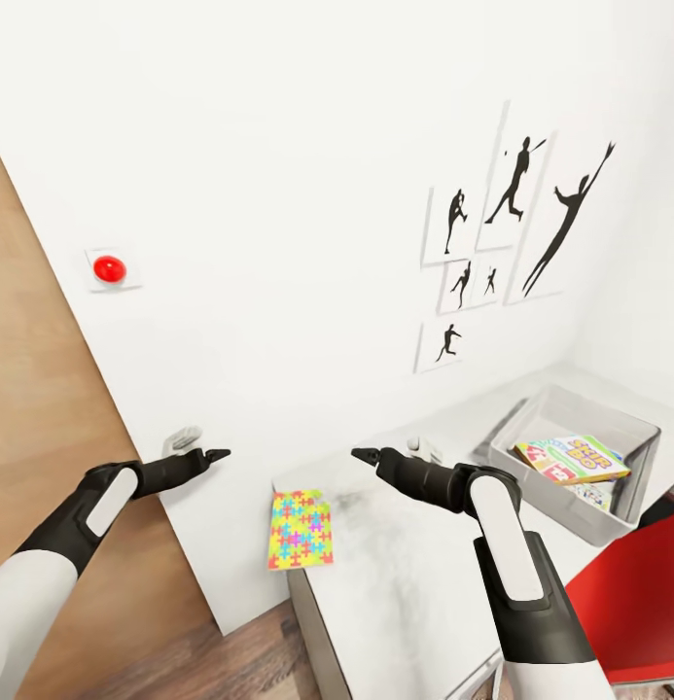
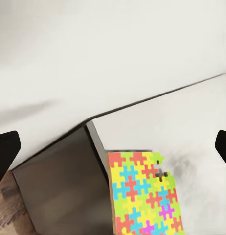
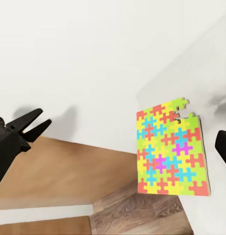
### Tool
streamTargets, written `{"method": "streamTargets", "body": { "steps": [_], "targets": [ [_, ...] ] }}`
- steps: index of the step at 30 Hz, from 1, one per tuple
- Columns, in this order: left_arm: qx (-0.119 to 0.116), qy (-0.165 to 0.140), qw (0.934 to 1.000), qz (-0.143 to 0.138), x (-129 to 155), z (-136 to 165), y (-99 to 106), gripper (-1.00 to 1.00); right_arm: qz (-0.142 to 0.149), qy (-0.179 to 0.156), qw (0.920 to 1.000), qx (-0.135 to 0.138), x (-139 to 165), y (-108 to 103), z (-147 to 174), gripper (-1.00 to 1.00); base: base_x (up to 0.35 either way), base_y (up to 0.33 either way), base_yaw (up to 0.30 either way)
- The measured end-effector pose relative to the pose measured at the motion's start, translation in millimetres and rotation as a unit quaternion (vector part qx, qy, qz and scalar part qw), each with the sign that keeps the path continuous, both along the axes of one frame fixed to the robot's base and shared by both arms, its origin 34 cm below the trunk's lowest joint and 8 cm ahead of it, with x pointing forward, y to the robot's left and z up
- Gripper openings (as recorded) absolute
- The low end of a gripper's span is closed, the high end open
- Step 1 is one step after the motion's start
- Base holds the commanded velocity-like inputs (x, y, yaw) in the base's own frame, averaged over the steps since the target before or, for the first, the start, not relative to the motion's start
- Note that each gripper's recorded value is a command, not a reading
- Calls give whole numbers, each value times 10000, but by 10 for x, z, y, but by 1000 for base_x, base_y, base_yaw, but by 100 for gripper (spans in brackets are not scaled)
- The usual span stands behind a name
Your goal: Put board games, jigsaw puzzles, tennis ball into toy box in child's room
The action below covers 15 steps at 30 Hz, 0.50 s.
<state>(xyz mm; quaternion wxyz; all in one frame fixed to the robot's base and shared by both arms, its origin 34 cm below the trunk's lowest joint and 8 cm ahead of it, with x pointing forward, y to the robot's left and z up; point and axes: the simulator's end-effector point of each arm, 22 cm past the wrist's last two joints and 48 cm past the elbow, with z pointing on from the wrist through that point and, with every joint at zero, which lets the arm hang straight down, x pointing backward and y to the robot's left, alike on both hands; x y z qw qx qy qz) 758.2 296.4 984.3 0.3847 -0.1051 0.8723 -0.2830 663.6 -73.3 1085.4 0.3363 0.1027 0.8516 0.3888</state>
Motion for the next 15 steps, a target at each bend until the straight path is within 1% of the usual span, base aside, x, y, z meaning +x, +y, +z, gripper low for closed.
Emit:
{"method": "streamTargets", "body": {
  "steps": [4,9,15],
  "targets": [
    [-49,-40,10000,-48,-2,31,-20,100,-57,-43,10000,22,21,-8,25,100,0,43,-43],
    [-56,-52,10000,-57,-4,41,-13,100,-75,-57,10000,29,28,-10,33,100,0,110,-10],
    [-55,-57,10000,-57,-4,45,-3,100,-74,-67,9999,29,28,-7,40,100,0,28,-1]
  ]
}}
